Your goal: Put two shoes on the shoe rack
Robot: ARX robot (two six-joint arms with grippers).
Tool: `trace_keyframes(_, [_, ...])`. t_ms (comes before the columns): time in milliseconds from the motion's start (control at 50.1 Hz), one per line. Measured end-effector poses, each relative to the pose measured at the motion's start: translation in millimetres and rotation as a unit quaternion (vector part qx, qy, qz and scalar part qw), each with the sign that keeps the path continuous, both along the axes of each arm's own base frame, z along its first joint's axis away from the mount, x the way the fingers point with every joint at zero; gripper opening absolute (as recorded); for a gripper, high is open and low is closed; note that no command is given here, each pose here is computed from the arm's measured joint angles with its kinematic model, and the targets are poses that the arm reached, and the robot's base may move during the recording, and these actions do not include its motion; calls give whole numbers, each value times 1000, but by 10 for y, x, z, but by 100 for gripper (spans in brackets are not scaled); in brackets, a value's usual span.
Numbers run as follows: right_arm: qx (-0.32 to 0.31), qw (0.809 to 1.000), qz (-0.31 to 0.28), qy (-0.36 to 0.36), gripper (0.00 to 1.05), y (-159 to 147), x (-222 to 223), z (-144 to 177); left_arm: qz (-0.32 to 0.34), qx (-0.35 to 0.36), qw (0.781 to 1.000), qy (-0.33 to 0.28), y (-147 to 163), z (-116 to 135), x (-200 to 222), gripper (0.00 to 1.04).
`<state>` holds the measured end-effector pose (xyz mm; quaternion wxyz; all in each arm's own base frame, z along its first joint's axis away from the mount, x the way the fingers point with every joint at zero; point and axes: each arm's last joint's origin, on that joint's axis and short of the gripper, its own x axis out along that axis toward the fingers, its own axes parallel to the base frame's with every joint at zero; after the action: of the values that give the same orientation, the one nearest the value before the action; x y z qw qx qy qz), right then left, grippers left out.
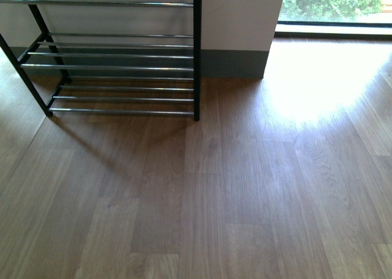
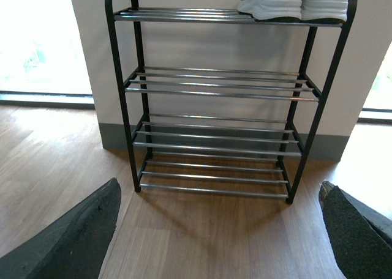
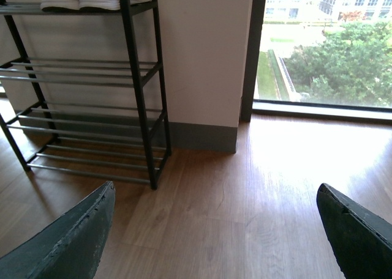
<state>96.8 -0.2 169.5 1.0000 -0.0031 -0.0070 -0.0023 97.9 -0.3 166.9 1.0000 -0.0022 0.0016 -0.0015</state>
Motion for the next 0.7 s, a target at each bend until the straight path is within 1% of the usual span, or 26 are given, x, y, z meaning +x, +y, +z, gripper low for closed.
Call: trace_keyframes(699, [0,1000,1,0,95,1,0,0,0,0,1000,0,0,0,0,95])
